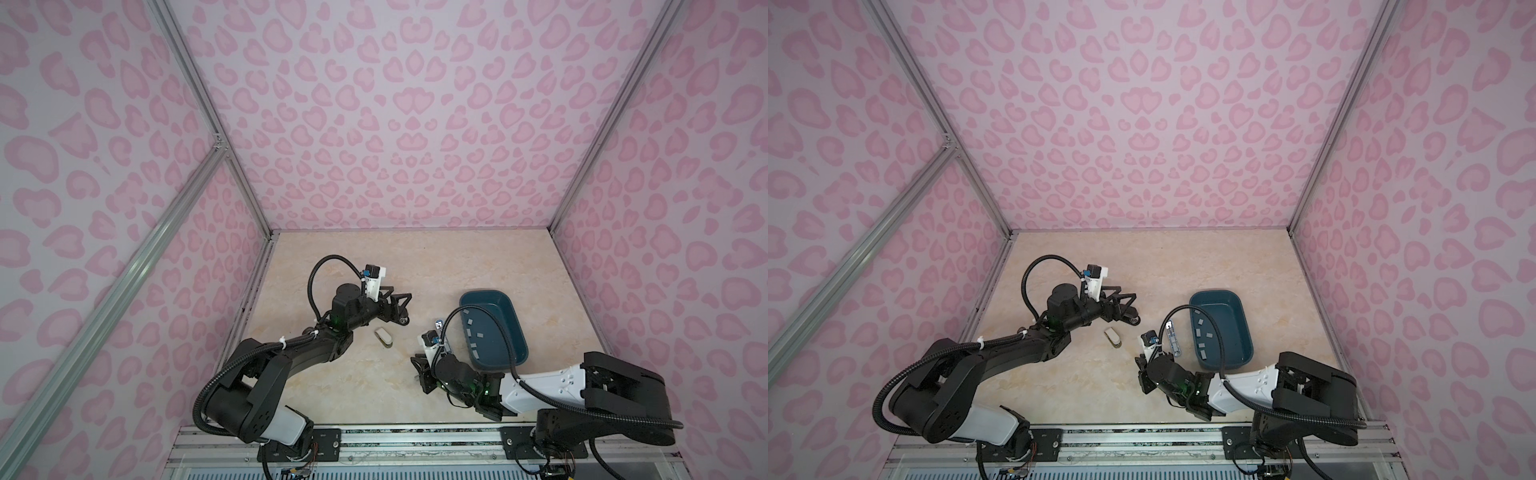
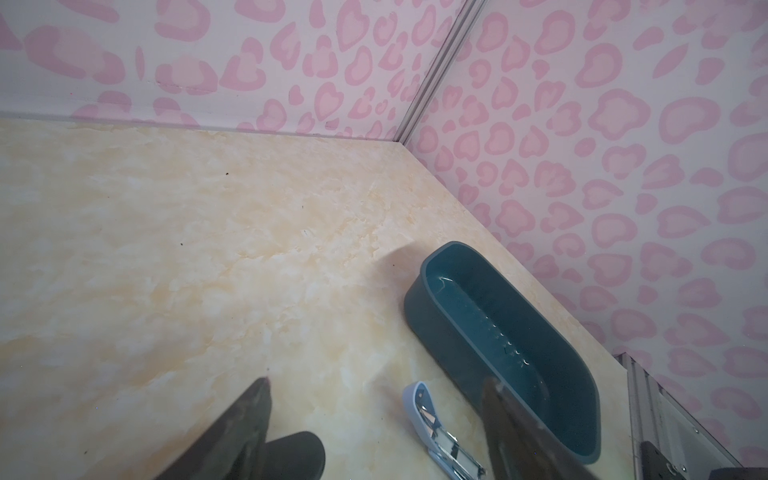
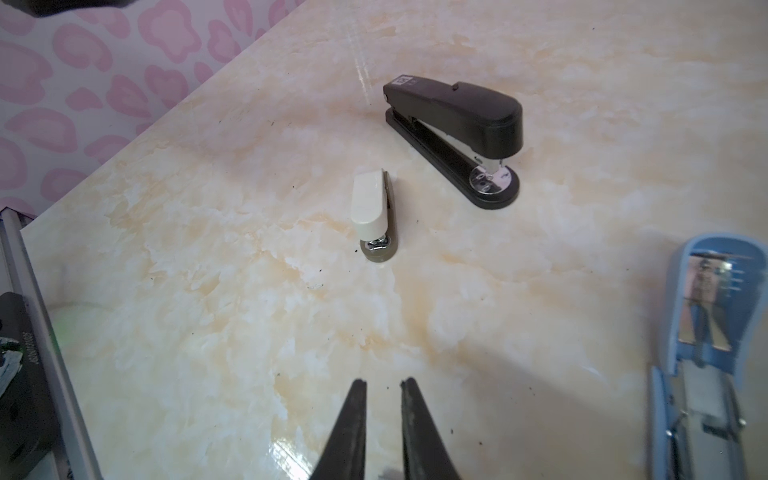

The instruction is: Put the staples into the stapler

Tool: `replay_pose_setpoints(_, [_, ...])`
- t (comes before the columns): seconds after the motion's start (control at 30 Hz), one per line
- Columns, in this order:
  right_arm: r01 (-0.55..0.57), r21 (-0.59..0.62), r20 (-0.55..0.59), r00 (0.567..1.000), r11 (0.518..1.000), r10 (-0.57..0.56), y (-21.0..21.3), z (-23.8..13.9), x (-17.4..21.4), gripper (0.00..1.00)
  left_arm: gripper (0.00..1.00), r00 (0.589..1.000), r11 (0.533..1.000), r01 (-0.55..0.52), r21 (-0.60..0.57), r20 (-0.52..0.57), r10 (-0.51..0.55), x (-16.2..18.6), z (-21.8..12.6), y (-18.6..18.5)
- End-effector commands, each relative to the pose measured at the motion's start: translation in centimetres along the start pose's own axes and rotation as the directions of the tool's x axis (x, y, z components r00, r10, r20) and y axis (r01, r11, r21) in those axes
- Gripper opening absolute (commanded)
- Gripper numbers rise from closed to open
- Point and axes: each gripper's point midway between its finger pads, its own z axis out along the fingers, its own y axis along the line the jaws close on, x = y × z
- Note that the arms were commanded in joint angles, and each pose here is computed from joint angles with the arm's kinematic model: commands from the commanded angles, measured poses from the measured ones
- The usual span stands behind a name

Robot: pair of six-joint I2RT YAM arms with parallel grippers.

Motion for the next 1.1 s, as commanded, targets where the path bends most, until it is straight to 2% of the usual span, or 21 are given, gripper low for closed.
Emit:
replay_pose_setpoints(0.0, [0.012,0.044,-0.009,1.0,0.999,-0.012,-1.0,0.0,0.4,0.18,0.8,0.999,1.0,-0.028,0.0,0.034,0.028,-0.8,-0.8,-0.5])
replay_pose_setpoints(0.17, [0.053,0.076,-0.066,0.997,0.996,-0.048,-1.4,0.1,1.5,0.22,0.81,0.998,0.999,-0.04,-0.025,0.053,0.041,-0.7,-2.7,-0.8])
replay_pose_setpoints(0.3, [0.102,0.066,-0.125,0.988,0.993,-0.093,-1.5,-0.3,3.3,0.35,0.81,0.997,0.998,-0.04,-0.04,0.057,0.042,0.1,-4.3,-0.9])
replay_pose_setpoints(0.57, [0.138,0.049,-0.214,0.969,0.989,-0.125,-1.4,-0.2,5.6,0.53,0.83,0.998,0.996,-0.03,-0.083,0.058,0.035,2.1,-6.9,-0.6])
replay_pose_setpoints(0.8, [0.202,0.118,-0.277,0.947,0.972,-0.163,-1.7,0.6,7.2,0.5,0.83,0.997,0.993,-0.038,-0.108,0.063,0.045,2.5,-8.0,-0.4])
replay_pose_setpoints(1.07, [0.191,0.092,-0.289,0.944,0.977,-0.157,-1.1,0.0,7.6,0.45,0.83,0.998,0.992,-0.046,-0.12,0.045,0.051,3.1,-8.0,-0.1])
